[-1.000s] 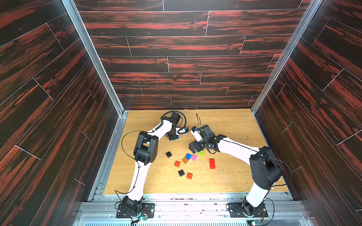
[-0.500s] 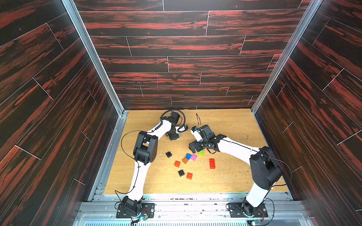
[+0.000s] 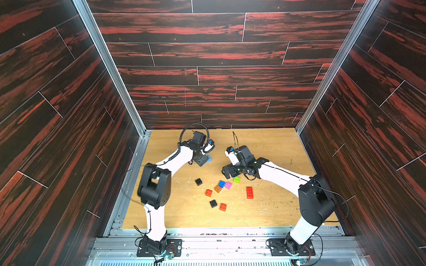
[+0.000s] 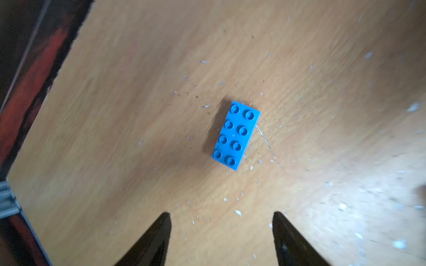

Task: Assemble the letter v with lego
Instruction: Place the lego brick at the center of the board.

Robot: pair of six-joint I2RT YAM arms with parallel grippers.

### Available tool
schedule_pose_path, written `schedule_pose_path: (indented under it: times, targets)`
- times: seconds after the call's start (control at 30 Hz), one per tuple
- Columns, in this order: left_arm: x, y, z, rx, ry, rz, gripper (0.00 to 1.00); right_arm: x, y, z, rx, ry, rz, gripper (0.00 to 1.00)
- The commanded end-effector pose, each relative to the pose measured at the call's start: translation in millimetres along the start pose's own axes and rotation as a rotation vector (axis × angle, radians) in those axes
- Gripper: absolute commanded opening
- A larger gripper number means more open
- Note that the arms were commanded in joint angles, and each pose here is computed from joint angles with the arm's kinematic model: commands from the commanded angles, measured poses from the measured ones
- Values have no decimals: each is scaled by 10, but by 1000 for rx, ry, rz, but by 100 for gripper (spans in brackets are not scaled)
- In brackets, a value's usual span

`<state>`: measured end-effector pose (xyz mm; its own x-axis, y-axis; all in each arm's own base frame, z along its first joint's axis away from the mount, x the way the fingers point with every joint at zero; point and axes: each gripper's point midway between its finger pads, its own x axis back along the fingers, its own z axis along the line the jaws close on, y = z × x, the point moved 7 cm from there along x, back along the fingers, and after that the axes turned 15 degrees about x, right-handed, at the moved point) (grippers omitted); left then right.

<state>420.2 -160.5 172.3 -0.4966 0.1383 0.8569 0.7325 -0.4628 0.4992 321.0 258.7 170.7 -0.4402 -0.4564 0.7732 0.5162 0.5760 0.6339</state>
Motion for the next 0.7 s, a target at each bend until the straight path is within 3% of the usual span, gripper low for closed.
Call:
schedule_pose_path:
  times: [0.0,0.17,0.4,0.43,0.47,0.67]
  targets:
    - [213,-83,-32,147,-45,-16,76,139,64,19,-17,21,-26,98]
    - [313,-412,-124,263,-90,77,79,225,84,48,-32,43,-41,98]
    - [234,-762,-194,592,-72,141,83,303,53,105,-64,85,-55,98]
    - [214,-771,-225,624,-88,114,89,312,44,113,-67,89,-57,98]
    - [200,-803,-251,642,-95,105,99,314,24,125,-67,95,-57,98]
    - [153,-979,-363,656,-149,64,100,283,-150,181,-66,129,-32,99]
